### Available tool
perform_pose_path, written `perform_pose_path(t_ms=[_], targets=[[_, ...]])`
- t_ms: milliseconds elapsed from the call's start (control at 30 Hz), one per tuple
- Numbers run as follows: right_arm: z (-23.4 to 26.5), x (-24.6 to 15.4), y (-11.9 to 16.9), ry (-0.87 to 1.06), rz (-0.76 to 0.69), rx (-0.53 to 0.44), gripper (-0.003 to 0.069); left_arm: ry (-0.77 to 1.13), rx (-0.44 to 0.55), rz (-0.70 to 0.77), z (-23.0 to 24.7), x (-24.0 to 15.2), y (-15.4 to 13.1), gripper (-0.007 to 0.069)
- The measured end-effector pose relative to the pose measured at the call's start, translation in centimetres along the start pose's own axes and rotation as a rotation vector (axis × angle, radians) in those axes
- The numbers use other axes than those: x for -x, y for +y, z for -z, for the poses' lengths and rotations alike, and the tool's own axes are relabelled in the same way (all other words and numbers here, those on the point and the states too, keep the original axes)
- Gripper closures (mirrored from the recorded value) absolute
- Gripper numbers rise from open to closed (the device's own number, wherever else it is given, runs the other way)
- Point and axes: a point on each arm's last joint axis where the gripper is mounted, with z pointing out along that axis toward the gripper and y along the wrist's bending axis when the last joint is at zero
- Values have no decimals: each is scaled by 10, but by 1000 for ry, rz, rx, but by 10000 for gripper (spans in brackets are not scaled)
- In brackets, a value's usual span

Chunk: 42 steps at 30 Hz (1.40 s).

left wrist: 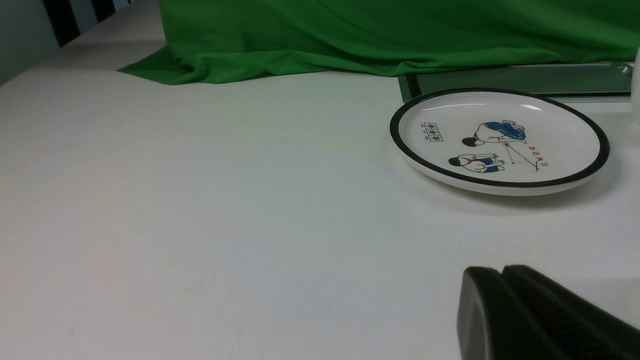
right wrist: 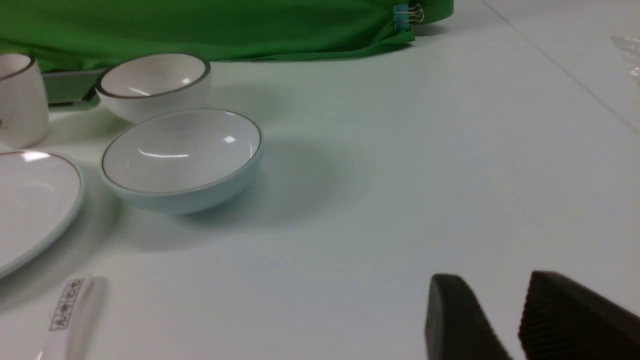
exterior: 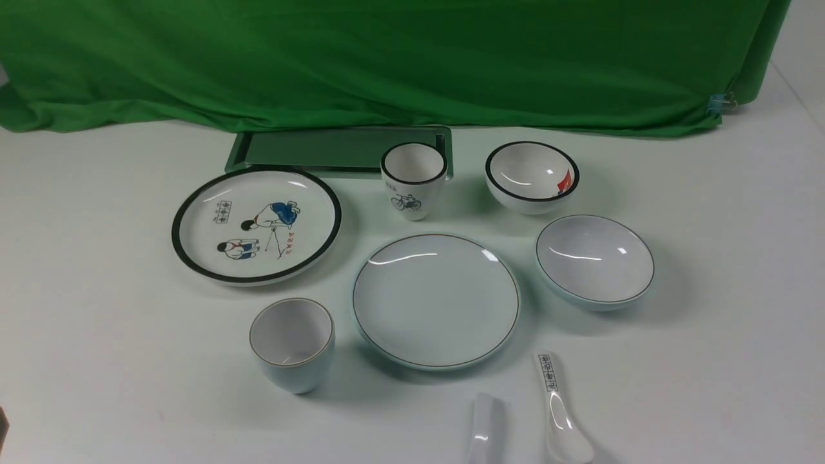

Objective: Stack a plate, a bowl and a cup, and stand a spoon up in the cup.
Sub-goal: Use the right arm to grab a blue rice bowl

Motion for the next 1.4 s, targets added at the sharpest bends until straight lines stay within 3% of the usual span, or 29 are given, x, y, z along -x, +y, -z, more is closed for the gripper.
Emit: perform_pose_path(t_ms=[267, 367, 467, 533, 633, 900, 967, 1033, 1200, 1267, 1400], targets=[[0, 0, 0, -2, -79, 0, 418, -77, 5, 1, 0, 7, 0, 653], [0, 0, 2, 3, -385, 18, 418, -184, -22, 304, 2, 17, 1, 653], [0, 0, 3, 13, -754, 32, 418, -253, -65, 804, 3, 23, 3, 653], [0, 0, 3, 17, -947, 33, 418, -270, -87, 1041, 3, 24, 5, 653], [0, 0, 4, 22, -1066, 34, 418, -284, -100, 1189, 4, 25, 7, 653], [0, 1, 2, -2, -938, 30, 418, -310, -106, 1228, 4, 26, 8, 653], [0, 4, 2, -26, -881, 42, 418, -312, -111, 1261, 4, 27, 8, 653], [0, 8, 4, -69, -731, 79, 419, -288, -121, 1230, 5, 28, 6, 653], [5, 35, 10, -102, -470, 154, 498, -237, -157, 903, 21, 68, -1, 653], [3, 56, 14, -92, -343, 174, 584, -204, -129, 706, 27, 91, 0, 653], [-12, 96, 23, -46, -82, 185, 646, -26, -77, 429, 15, 126, 1, 653]])
